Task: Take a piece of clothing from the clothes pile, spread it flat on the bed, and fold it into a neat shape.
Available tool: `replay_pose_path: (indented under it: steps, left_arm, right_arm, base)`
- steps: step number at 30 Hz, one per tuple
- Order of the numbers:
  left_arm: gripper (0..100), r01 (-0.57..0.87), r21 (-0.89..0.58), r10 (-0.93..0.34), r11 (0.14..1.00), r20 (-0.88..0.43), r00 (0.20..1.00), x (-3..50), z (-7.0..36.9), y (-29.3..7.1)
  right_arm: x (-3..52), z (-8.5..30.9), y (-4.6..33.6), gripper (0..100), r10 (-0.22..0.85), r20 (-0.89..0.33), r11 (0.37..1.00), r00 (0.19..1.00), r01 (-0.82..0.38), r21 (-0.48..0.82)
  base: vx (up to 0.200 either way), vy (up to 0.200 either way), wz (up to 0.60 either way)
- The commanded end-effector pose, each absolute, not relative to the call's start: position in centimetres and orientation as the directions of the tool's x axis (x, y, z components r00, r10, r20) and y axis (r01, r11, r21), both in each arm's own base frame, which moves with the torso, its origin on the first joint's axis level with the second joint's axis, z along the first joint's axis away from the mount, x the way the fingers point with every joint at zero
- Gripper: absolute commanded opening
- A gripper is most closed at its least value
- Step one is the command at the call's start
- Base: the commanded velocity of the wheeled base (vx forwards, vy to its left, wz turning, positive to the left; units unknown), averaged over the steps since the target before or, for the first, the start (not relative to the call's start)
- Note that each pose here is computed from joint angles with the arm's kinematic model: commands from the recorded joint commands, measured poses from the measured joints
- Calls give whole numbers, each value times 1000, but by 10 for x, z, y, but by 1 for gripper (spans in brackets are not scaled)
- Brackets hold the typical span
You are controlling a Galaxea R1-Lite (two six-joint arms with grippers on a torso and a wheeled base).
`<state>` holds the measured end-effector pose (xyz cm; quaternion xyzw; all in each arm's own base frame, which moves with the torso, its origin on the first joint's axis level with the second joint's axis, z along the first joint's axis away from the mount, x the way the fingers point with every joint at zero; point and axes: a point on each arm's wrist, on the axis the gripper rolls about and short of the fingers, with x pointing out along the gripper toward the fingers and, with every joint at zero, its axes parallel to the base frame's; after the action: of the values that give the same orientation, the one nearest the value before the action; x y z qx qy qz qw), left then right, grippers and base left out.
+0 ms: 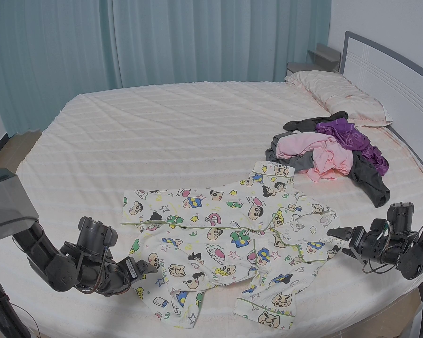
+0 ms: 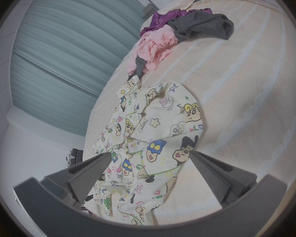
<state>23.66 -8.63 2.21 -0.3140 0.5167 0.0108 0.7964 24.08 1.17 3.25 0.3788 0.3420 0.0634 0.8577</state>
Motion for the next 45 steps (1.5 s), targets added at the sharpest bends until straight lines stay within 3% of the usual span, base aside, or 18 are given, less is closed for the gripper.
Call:
replay_pose_path:
  steps: [1,11,12,16,26,32,36,41,42,45]
  left_arm:
    - [100,-383,-450,-259,807,-852,456,243,3,-88]
    - [100,-396,-430,-208,811,-845,492,256,-1,-92]
    - [0,-401,-434,-205,806,-842,499,256,0,-91]
    - [0,-424,-435,-189,795,-841,508,258,0,-87]
    - [0,-462,-548,-64,697,-690,721,287,65,-24]
    - [0,-412,-509,-74,755,-691,719,289,88,-15]
    - [0,-317,-551,-159,772,-650,743,299,118,-7]
    - [0,-260,-557,-225,789,-655,721,311,118,-7]
    - [100,-259,-555,-227,791,-658,718,315,116,-7]
    - [100,-262,-552,-225,791,-662,715,322,113,-7]
  right_arm:
    - [236,30,17,100,386,-539,697,749,147,702]
    - [231,34,21,100,397,-531,699,748,128,703]
    - [231,34,22,100,401,-531,700,746,125,703]
    - [231,34,22,100,401,-531,700,746,125,703]
    - [228,33,26,100,413,-540,703,734,120,701]
    - [223,28,36,100,431,-564,717,704,112,688]
    - [216,11,55,100,436,-636,756,637,125,643]
    - [201,4,70,100,477,-677,776,560,93,624]
    - [198,2,74,100,485,-688,781,540,86,619]
    - [194,-3,79,100,493,-705,791,511,75,607]
  base:
    - [0,0,0]
    - [0,0,0]
    - [0,0,0]
    - [0,0,0]
    - [0,0,0]
    - [0,0,0]
    - [0,0,0]
    - [0,0,0]
    - [0,0,0]
    - [0,0,0]
